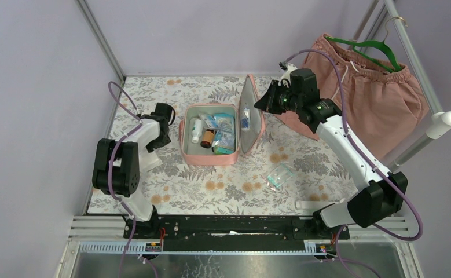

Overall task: Organize the medicine kit
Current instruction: Pick up the medical item at the center of the board.

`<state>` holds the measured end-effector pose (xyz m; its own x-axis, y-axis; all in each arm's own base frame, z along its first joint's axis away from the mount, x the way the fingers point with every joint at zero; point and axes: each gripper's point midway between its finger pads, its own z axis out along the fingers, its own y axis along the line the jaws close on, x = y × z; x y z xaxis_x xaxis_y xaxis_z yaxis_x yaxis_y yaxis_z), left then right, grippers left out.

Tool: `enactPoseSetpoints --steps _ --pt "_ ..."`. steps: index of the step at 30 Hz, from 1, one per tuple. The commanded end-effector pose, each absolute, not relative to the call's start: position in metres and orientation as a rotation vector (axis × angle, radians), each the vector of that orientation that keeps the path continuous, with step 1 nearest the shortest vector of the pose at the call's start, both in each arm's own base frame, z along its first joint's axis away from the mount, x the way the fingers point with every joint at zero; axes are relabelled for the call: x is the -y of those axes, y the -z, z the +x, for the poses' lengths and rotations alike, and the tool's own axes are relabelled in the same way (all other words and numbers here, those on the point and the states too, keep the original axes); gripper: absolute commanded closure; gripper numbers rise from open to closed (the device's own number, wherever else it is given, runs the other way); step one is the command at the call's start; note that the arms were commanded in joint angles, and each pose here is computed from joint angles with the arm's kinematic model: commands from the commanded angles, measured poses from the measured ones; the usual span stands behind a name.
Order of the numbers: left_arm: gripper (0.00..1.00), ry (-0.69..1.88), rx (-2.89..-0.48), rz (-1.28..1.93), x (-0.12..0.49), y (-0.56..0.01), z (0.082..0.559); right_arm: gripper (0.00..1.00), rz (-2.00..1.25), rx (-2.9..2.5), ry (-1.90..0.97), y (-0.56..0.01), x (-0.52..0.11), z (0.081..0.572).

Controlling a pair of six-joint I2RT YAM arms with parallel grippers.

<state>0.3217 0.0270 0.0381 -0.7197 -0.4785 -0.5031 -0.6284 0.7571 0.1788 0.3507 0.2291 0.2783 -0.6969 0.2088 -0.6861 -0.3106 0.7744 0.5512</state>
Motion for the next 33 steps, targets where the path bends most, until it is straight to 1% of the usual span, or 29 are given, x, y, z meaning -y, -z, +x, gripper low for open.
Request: enactPoseSetpoints --steps 1,10,16,20,21,24,28,33 --pt "0.41 -0.545 -2.484 -0.868 -0.043 -0.04 0.324 1.0 -0.118 -2.23 -0.869 -0.267 -0.23 0.337" --pt "0.43 -0.535 -2.548 -0.872 -0.038 -0.017 0.324 1.0 -0.116 -2.228 -0.875 -0.267 -0.231 0.338" --pt "0.52 -0.55 -2.555 -0.867 -0.04 -0.014 0.324 1.0 -0.113 -2.224 -0.884 -0.269 -0.232 0.338" --pt "0.64 -0.545 -2.557 -0.863 -0.04 -0.015 0.323 1.0 -0.114 -2.222 -0.889 -0.271 -0.232 0.338" --pt "0.74 -0.535 -2.559 -0.864 -0.038 -0.016 0.321 1.0 -0.112 -2.223 -0.887 -0.27 -0.232 0.338" --pt "0.83 -0.525 -2.561 -0.862 -0.038 -0.018 0.32 1.0 -0.112 -2.225 -0.888 -0.27 -0.232 0.337" --pt "0.99 -0.476 -2.546 -0.852 -0.033 -0.032 0.326 1.0 -0.115 -2.22 -0.887 -0.272 -0.232 0.337" --pt "1.0 -0.371 -2.481 -0.83 -0.027 -0.076 0.337 1.0 -0.11 -2.222 -0.885 -0.271 -0.231 0.336"
